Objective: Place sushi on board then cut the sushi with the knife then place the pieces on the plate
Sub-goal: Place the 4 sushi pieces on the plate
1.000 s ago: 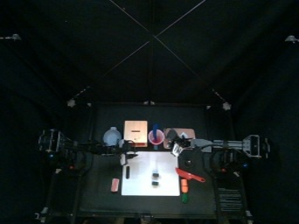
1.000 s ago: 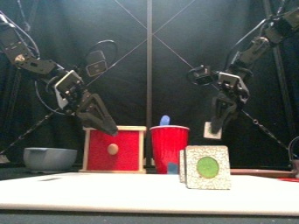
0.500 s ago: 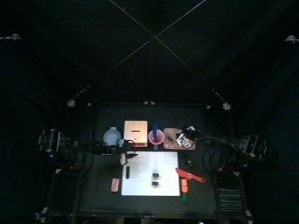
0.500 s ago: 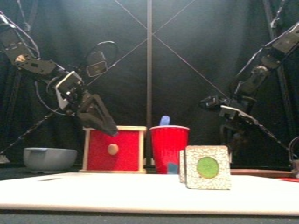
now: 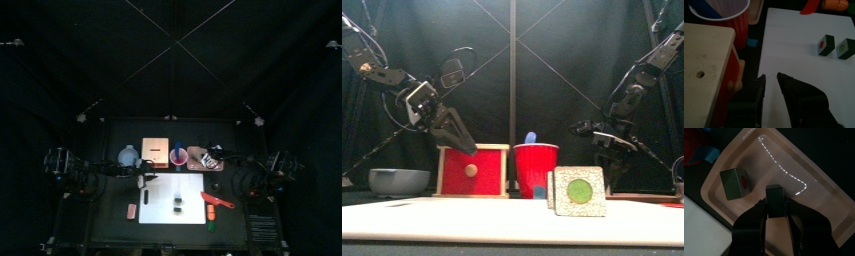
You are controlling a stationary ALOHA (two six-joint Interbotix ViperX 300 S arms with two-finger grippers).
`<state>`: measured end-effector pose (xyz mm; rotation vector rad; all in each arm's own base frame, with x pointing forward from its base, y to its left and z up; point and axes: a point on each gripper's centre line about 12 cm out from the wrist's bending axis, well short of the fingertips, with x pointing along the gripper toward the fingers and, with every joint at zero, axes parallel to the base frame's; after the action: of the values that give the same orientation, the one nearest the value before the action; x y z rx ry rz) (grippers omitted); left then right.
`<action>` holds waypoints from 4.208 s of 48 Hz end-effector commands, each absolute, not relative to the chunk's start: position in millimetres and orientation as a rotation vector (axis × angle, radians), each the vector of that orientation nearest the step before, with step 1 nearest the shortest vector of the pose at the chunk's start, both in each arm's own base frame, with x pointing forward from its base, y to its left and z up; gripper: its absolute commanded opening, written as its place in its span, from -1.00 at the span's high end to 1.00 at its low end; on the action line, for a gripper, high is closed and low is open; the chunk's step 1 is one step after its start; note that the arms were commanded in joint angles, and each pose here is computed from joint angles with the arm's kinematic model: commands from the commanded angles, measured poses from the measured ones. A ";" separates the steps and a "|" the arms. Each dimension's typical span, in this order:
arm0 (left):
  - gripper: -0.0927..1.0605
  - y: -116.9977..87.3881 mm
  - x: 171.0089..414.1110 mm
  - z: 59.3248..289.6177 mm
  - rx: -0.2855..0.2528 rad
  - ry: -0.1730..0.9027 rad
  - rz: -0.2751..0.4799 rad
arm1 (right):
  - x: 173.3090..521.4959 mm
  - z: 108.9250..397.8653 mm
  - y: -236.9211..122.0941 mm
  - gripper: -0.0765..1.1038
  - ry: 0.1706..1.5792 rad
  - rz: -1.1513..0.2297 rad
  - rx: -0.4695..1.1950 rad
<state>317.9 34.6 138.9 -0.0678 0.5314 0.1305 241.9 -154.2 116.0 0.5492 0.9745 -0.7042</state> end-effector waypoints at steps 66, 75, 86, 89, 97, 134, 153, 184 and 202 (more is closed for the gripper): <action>-0.35 37.0 320.6 143.5 -0.067 0.513 0.137 | 381.3 152.2 65.9 -0.50 0.878 -0.021 0.282; -0.35 36.4 320.6 144.0 -0.065 0.512 0.134 | 387.2 139.3 66.4 -0.50 0.908 -0.031 0.281; -0.35 36.4 320.6 143.5 -0.065 0.513 0.134 | 394.8 128.4 67.7 -0.36 0.929 -0.035 0.275; -0.35 36.4 320.6 144.0 -0.065 0.512 0.134 | 395.2 129.4 67.9 -0.24 0.926 -0.036 0.281; -0.35 36.4 320.6 144.0 -0.065 0.512 0.134 | 388.7 137.8 59.0 -0.05 0.910 -0.054 0.303; -0.35 36.0 321.5 144.9 -0.066 0.508 0.133 | 202.7 188.3 -129.3 -0.08 0.844 -0.711 0.508; -0.35 37.6 322.2 145.9 -0.066 0.505 0.137 | 206.3 136.1 -125.9 -0.26 0.956 -0.701 0.567; -0.35 38.6 322.1 145.9 -0.066 0.505 0.140 | 239.0 174.9 -115.7 -0.50 0.903 -0.614 0.499; -0.35 38.6 321.7 145.4 -0.071 0.506 0.142 | 309.4 207.6 8.8 -0.50 0.868 -0.150 0.205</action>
<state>317.2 37.0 138.4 -0.0699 0.5327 0.1380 295.1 -14.1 194.8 0.2286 0.9096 -0.2255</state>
